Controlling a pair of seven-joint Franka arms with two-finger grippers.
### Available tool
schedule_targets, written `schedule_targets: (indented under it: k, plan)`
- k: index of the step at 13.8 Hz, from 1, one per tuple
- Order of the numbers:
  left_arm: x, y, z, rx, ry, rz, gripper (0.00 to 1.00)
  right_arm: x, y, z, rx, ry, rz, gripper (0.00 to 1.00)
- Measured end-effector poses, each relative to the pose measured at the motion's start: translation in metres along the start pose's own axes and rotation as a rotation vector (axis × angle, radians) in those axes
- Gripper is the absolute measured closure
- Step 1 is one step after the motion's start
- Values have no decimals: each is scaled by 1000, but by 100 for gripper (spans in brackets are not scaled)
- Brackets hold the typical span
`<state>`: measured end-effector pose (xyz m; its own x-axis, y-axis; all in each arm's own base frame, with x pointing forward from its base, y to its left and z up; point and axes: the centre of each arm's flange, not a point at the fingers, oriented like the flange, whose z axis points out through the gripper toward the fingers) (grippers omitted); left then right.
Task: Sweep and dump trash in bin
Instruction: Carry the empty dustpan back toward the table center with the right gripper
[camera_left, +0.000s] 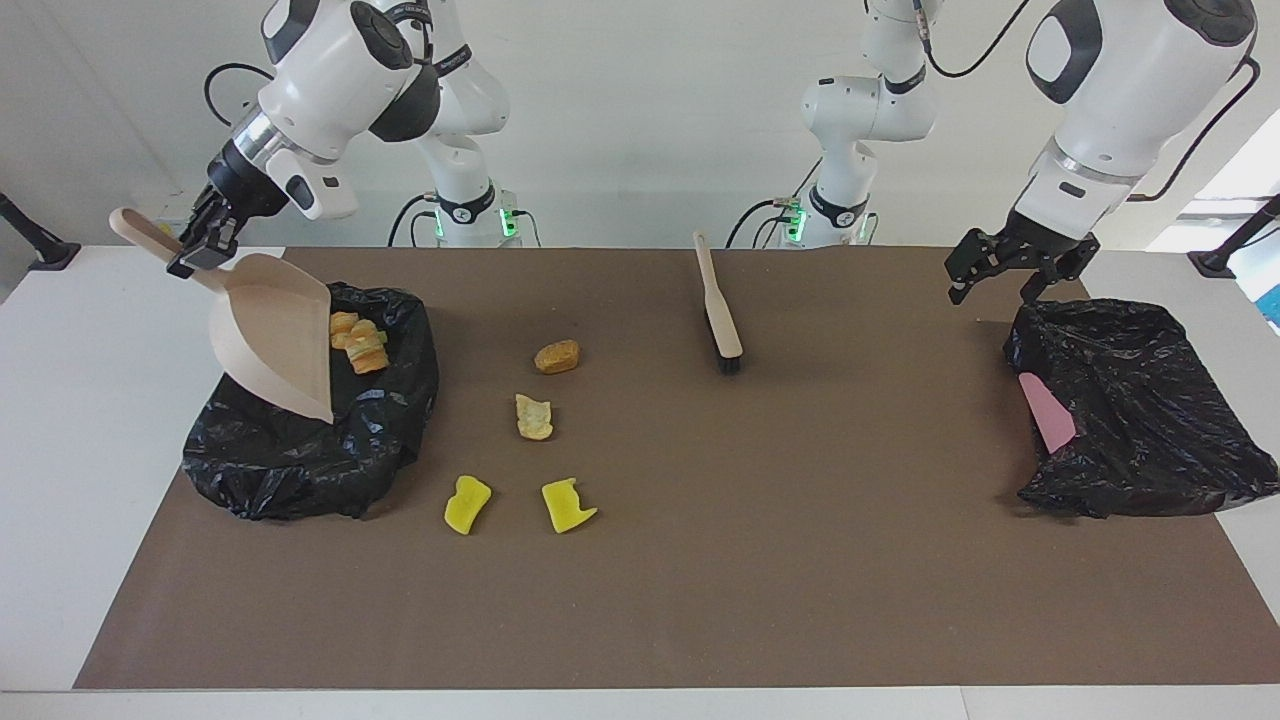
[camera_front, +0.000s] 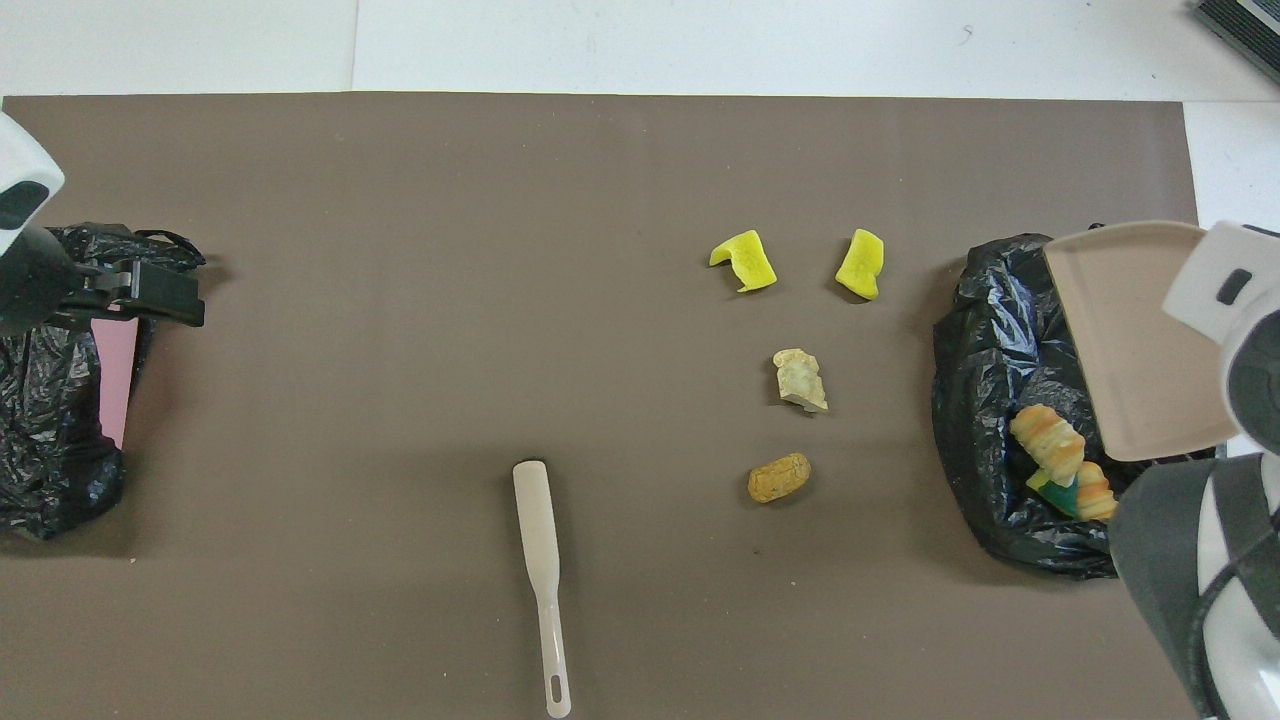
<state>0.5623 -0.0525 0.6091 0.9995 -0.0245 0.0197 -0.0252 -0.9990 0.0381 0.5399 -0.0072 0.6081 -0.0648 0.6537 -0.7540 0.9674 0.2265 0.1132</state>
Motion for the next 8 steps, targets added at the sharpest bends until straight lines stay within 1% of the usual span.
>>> schedule_targets:
  k: [2,3,5,8]
  plan:
    - [0,0,0,0,0,0,0,13,22,-11,9,97,116,68]
    - [0,0,0,0,0,0,0,24,29,-16,18,128,173,68]
    - [0,0,0,0,0,0,0,57,43,-33,46,166,297,68]
    - [0,0,0,0,0,-1,0,105,74,-65,114,240,480,68]
